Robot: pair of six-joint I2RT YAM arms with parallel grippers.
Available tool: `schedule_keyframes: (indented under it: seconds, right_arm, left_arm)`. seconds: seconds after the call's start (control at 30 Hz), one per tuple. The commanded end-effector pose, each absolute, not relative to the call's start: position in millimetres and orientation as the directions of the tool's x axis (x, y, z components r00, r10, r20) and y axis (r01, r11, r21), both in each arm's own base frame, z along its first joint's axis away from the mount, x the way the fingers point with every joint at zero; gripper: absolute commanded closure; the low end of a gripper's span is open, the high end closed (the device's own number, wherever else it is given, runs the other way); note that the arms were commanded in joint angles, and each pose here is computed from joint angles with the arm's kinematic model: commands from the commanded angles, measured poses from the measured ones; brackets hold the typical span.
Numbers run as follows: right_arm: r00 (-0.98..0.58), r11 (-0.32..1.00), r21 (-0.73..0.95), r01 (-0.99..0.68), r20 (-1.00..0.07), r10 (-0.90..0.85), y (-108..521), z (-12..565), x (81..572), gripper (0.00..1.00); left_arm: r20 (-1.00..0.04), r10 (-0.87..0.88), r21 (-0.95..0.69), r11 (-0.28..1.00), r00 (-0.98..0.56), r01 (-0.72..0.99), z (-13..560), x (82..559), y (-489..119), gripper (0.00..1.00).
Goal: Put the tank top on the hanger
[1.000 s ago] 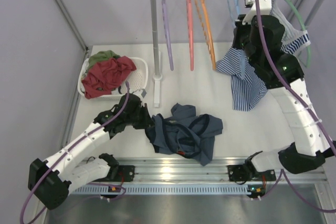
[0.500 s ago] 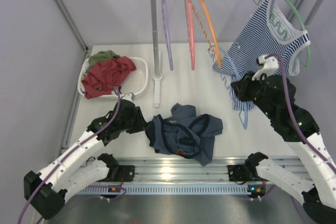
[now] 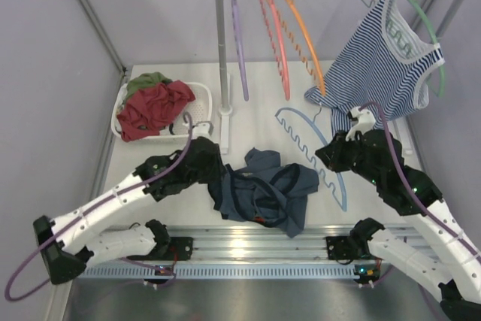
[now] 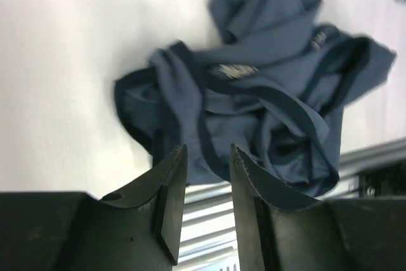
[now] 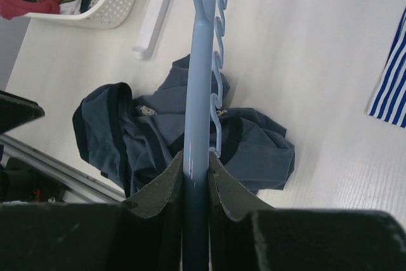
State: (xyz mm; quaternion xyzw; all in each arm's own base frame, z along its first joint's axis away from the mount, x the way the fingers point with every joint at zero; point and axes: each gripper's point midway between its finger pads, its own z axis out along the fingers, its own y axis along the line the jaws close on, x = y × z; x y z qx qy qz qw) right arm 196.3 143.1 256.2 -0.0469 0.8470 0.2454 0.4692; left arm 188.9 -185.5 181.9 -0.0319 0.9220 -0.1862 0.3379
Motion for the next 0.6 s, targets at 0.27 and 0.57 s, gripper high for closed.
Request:
schedule_keyframes:
  seconds: [0.27,0.57]
  right_arm:
    - [-0.512,0.776,0.444,-0.448,-0.839,0.184,178.6,284.7,192.2,1.0]
    - [-0.523,0.776,0.427,-0.465,-0.839,0.148,175.4,273.6,180.6,1.0]
  left_arm:
    - [-0.649,-0.121,-0.12,0.991,-0.751,-0.055,123.6,182.3,-231.3,0.64]
    - [-0.65,-0.053,0.073,0.989,-0.758,-0.132,71.8,191.6,-225.0,0.58]
